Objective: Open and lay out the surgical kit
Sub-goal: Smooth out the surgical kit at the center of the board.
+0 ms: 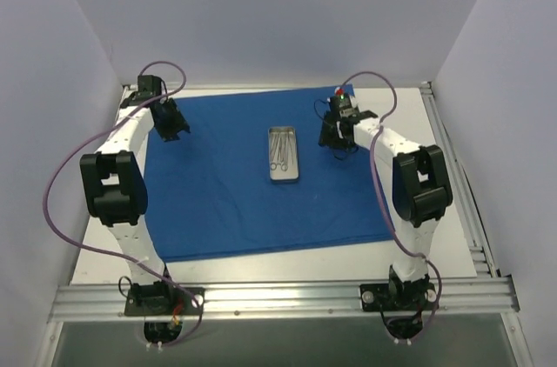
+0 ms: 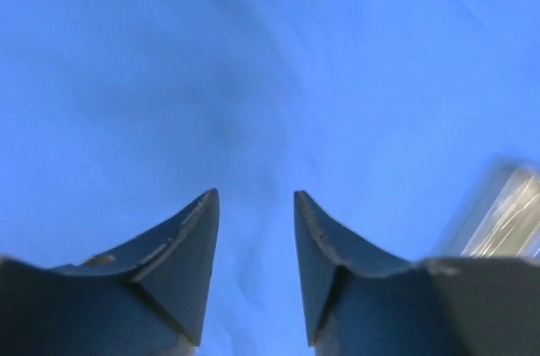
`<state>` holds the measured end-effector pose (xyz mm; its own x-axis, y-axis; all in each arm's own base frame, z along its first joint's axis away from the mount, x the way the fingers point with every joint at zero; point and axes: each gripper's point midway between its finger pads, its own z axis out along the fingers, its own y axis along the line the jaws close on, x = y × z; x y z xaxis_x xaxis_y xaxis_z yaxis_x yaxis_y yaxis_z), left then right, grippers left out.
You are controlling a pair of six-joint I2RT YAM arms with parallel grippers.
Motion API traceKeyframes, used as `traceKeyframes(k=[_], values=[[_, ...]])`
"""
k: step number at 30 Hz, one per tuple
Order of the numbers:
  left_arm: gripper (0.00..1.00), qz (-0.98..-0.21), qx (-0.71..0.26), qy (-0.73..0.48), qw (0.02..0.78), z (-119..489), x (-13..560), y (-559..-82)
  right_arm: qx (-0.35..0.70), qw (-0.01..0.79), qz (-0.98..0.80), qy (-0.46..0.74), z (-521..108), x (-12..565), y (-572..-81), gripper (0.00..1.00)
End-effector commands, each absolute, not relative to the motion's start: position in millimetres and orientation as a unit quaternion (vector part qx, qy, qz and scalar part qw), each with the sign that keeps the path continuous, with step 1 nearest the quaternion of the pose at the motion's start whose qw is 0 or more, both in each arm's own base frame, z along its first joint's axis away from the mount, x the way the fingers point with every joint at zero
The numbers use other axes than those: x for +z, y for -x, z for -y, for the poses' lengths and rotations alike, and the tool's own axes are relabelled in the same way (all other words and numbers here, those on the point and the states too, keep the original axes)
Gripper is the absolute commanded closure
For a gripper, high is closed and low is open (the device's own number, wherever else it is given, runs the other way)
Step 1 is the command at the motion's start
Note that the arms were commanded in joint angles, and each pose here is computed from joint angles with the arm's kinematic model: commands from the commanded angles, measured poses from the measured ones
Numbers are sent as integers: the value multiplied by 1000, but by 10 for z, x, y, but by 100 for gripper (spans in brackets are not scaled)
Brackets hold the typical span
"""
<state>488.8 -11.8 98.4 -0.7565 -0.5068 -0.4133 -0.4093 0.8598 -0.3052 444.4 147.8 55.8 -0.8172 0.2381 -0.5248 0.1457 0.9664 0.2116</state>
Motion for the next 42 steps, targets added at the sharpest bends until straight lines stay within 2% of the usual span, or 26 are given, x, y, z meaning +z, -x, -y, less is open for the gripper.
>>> traceKeyframes(k=[1,3,6,9,11,12,13,14,15,17,24,28,33,38,40,41,42], values=[[47,-889,-160,238,356,560,1573,-4788,89,313,-942,-82,-1505,1023,-4449,62],[45,-886,-179,225,362,778,1614,-4600,90,312,-943,-68,-1577,1049,-4419,58],[45,-888,-207,196,360,1044,1674,-4467,99,315,-943,-51,-1633,1105,-4442,58],[53,-890,-234,191,343,1217,1523,-4366,122,320,-939,-32,-1749,1133,-4515,59],[66,-893,-250,199,317,1311,1322,-4271,130,323,-937,-33,-1801,1122,-4579,60],[71,-893,-255,201,313,1341,1248,-4287,132,323,-937,-33,-1821,1110,-4596,69],[83,-895,-256,200,306,1366,1169,-4261,125,325,-937,-40,-1784,1085,-4635,82],[88,-895,-256,203,305,1372,1123,-4272,120,321,-938,-43,-1768,1009,-4666,95],[92,-896,-252,207,301,1366,1055,-4291,118,321,-939,-45,-1760,990,-4706,100],[98,-896,-258,208,296,1399,998,-4309,111,310,-943,-48,-1722,861,-4743,100],[98,-918,-218,237,230,1407,511,-4157,97,268,-955,-88,-1566,362,-4667,100],[98,-927,-193,248,206,1345,299,-3999,79,233,-962,-120,-1375,35,-4417,100],[98,-929,-158,250,222,1199,251,-3892,70,214,-967,-122,-1243,-80,-4187,100],[96,-933,-130,220,255,1191,526,-3994,98,229,-962,-113,-1326,61,-4185,100],[89,-932,-111,188,289,1270,707,-4070,109,254,-955,-104,-1380,264,-4238,100],[75,-931,-106,167,308,1323,888,-4146,112,264,-953,-99,-1416,357,-4249,100],[67,-928,-107,153,324,1381,1024,-4188,113,273,-951,-94,-1418,437,-4242,100]])
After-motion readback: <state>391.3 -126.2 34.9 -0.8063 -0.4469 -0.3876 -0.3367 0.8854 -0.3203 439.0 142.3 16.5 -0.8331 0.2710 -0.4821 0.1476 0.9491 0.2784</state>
